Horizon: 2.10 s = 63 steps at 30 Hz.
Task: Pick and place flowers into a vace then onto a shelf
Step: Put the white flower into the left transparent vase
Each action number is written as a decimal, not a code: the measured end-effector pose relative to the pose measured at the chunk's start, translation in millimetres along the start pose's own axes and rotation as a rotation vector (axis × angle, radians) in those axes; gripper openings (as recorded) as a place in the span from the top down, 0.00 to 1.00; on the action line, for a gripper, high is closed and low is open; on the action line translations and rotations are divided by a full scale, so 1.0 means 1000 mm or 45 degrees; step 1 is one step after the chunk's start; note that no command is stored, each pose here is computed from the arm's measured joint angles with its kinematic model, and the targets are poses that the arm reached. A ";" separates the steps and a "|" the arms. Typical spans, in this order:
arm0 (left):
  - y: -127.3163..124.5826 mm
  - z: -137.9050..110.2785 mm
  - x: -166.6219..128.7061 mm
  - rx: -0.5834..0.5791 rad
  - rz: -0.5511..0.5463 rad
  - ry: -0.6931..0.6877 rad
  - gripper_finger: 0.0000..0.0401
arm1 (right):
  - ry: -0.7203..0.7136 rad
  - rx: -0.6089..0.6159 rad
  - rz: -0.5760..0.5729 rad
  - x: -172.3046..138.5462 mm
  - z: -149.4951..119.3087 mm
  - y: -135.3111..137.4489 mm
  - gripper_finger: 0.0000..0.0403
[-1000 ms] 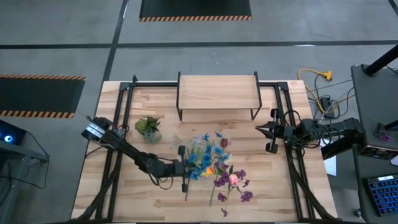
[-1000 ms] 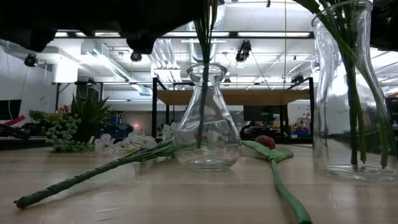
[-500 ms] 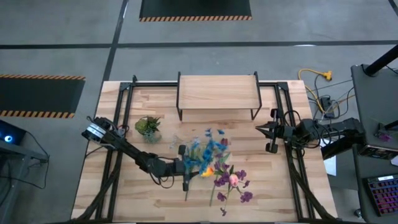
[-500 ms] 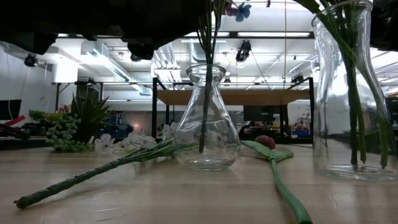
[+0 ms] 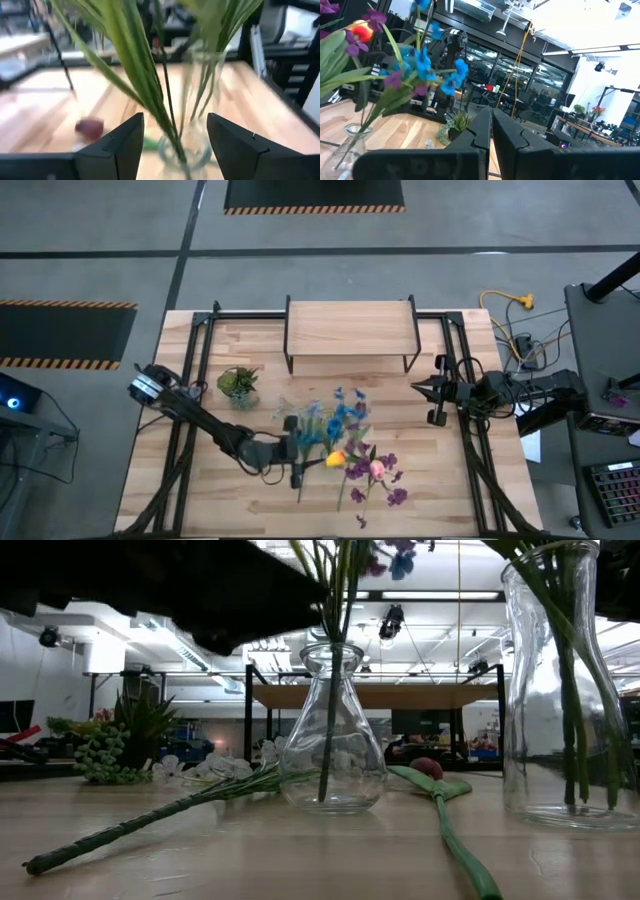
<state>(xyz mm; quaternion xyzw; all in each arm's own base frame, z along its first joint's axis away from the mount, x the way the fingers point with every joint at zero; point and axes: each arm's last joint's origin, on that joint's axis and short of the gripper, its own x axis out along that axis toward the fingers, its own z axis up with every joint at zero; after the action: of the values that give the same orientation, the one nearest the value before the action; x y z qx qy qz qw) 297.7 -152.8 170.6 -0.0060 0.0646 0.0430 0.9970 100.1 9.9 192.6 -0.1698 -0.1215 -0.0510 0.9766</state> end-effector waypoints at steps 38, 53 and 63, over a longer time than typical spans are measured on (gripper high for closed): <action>0.025 -0.009 -0.042 -0.846 0.448 0.471 0.50 | 0.010 -0.005 0.004 0.000 -0.001 0.000 0.98; 0.000 -0.022 -0.007 -0.882 0.503 0.583 0.50 | 0.015 -0.006 0.007 0.000 -0.001 0.000 0.98; -0.022 -0.014 0.022 -0.814 0.717 0.759 0.50 | 0.016 -0.007 0.007 0.000 -0.001 0.000 0.98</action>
<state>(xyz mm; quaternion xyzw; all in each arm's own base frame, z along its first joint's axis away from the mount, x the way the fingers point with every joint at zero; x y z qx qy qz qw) 319.2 -173.3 154.2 -0.3045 0.3285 0.3235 0.8335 100.4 9.9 191.4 -0.1724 -0.1149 -0.0498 0.9770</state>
